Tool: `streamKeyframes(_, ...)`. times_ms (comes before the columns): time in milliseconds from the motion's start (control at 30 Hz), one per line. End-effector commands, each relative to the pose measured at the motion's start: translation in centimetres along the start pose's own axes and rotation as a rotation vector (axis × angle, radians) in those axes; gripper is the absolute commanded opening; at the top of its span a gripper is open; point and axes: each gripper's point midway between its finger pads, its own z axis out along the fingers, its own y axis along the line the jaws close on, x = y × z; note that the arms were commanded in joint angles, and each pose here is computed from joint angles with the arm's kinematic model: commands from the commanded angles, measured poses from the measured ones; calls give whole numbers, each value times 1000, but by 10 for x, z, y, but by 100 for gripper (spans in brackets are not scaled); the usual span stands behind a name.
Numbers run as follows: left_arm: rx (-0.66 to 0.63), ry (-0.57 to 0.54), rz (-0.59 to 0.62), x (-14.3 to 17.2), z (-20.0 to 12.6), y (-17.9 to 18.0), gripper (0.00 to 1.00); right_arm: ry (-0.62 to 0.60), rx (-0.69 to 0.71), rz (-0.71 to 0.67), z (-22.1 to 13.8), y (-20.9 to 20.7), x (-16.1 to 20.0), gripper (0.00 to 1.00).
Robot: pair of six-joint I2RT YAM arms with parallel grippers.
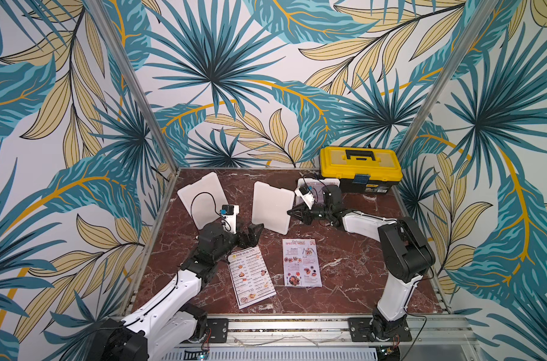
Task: Insert the menus into the narrow rack
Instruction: Adjust the narrow rack at the center of the board.
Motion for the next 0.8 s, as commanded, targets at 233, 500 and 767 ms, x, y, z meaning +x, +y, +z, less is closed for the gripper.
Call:
streamKeyframes(233, 46, -48, 15, -14, -9, -12, 100, -40, 67, 113, -16, -16, 13, 39)
streamKeyframes(500, 91, -33, 20, -10, -11, -21, 100, -95, 226, 181, -34, -34, 15, 49)
streamKeyframes(767, 101, -22, 30, -3, -11, -25, 99, -150, 287, 224, -50, -32, 11, 50)
